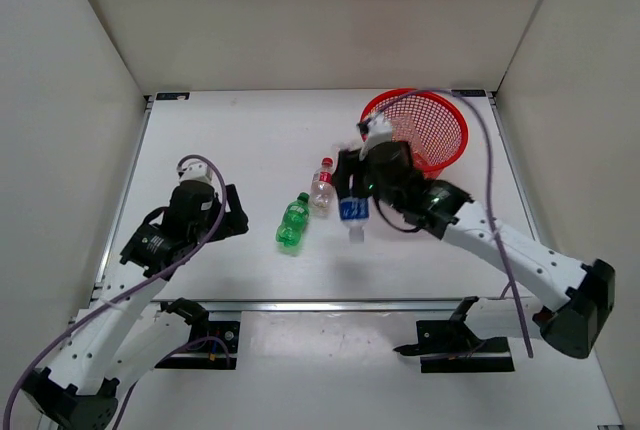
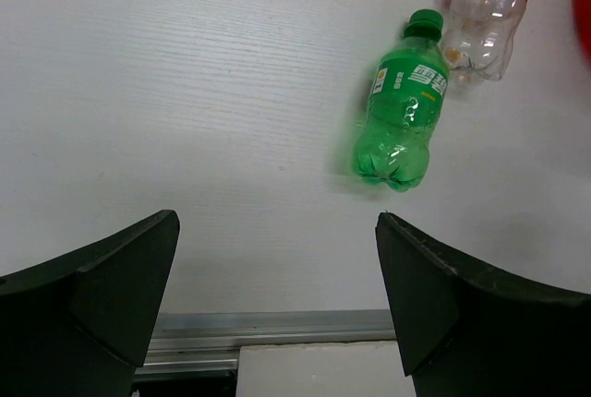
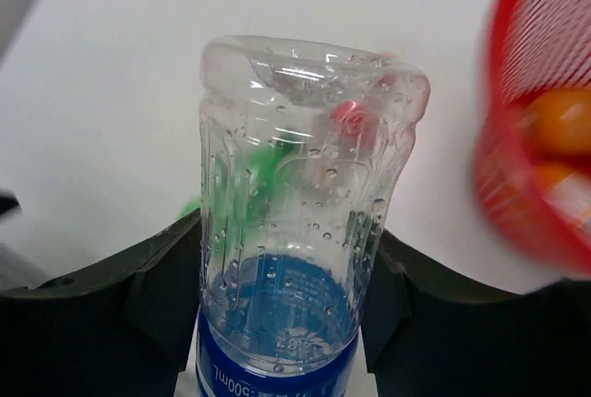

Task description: Put the plastic bottles in the bin

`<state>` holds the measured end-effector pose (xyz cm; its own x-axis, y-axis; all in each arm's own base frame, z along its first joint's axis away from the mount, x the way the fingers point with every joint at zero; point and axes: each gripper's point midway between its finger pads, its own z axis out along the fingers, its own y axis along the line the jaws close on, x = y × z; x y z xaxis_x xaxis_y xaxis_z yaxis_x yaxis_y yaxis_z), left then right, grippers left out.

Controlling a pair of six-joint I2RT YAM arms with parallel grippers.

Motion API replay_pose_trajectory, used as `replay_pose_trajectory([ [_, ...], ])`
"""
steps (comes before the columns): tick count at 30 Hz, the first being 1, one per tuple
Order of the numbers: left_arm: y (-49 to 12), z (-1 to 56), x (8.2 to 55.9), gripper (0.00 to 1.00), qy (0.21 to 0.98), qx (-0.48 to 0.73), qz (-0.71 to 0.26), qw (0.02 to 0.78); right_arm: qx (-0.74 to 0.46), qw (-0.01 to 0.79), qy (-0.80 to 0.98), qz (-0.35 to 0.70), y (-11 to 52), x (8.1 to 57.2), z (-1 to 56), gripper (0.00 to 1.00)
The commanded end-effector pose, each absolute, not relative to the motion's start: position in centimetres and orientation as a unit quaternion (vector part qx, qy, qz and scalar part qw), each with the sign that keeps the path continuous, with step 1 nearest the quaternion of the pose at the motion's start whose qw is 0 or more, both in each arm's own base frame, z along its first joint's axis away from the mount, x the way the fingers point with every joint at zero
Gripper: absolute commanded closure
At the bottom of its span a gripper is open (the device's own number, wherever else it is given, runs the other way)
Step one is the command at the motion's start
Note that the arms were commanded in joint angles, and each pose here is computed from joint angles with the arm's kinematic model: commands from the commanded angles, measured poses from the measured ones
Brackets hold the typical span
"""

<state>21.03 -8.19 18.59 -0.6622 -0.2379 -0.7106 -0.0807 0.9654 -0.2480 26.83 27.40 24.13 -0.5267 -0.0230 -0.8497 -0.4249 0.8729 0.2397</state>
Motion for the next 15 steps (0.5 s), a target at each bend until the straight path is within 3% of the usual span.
replay_pose_trajectory([
  [1, -9.1, 18.5, 21.9, 0.02, 0.905, -0.075, -0.112, 0.403, -0.151, 0.585, 0.775, 0.184, 23.4, 31.2, 32.2, 0.79],
  [7, -9.8, 17.3, 22.4, 0.01, 0.915, -0.071, -0.113, 0.38, -0.115, 0.678, 0.721, 0.087, 14.3, 39.3, 37.2, 0.78],
  [10, -10.4, 17.2, 22.9, 0.01, 0.916, -0.066, -0.121, 0.378, -0.113, 0.692, 0.712, 0.045, 11.6, 42.8, 36.9, 0.77],
  [11, -10.6, 17.1, 23.1, 0.01, 0.916, -0.066, -0.124, 0.376, -0.115, 0.696, 0.708, 0.026, 10.7, 44.0, 36.5, 0.72],
  [15, -11.3, 16.4, 23.7, 0.02, 0.92, -0.062, -0.129, 0.364, -0.104, 0.698, 0.708, -0.001, 8.9, 46.9, 35.0, 0.72],
])
